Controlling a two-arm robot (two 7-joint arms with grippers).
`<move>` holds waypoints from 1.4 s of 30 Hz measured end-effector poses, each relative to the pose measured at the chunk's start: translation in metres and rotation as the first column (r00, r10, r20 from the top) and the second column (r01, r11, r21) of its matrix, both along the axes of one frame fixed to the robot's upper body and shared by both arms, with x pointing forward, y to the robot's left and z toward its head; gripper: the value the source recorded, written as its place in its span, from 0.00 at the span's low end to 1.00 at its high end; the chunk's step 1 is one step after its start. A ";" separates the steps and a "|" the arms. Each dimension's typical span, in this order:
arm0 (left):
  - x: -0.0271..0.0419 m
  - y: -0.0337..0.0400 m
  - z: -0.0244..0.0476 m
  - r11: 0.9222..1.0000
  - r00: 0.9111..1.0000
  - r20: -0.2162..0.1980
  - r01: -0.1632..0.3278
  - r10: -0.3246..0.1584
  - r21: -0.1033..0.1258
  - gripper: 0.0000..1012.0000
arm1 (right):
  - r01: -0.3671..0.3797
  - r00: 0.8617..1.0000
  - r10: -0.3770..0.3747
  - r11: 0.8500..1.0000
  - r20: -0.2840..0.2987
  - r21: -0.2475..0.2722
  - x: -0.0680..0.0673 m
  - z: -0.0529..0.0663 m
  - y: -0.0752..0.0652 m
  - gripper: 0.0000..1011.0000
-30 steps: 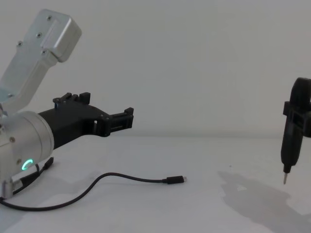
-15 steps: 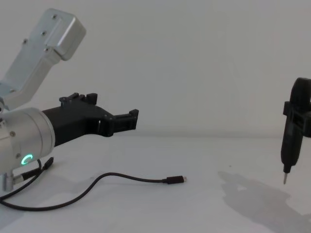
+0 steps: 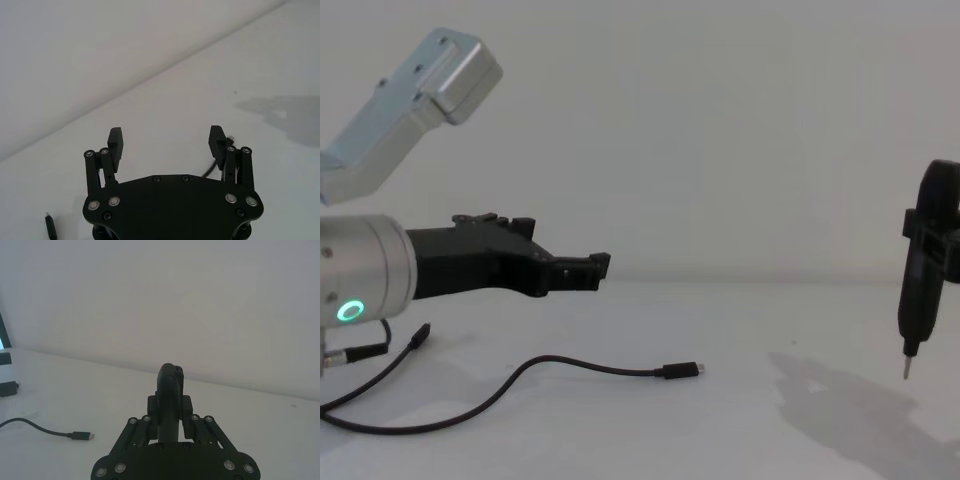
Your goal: Pick up the data cable with the one hand.
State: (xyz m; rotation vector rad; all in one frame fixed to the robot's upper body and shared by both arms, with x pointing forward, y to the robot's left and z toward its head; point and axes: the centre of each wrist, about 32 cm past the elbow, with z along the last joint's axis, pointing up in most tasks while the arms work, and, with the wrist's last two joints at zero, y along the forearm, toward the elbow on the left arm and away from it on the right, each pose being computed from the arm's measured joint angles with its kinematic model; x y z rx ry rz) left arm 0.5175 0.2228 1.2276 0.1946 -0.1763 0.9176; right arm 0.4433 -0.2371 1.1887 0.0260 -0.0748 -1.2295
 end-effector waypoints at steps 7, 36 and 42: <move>0.0018 0.0081 0.0080 0.999 0.999 -0.039 0.021 -0.020 0.031 0.99 | 0.000 1.000 0.000 1.000 0.000 0.000 0.000 0.000 0.000 0.27; 0.0040 0.0155 -0.0139 0.999 0.987 -0.162 0.026 -0.021 0.030 0.99 | 0.000 1.000 0.000 1.000 0.000 0.000 0.000 0.000 0.000 0.27; 0.0030 0.0155 -0.0219 0.999 0.988 -0.153 0.006 -0.001 0.034 0.99 | 0.000 1.000 0.000 1.000 0.000 0.000 0.000 0.000 0.000 0.27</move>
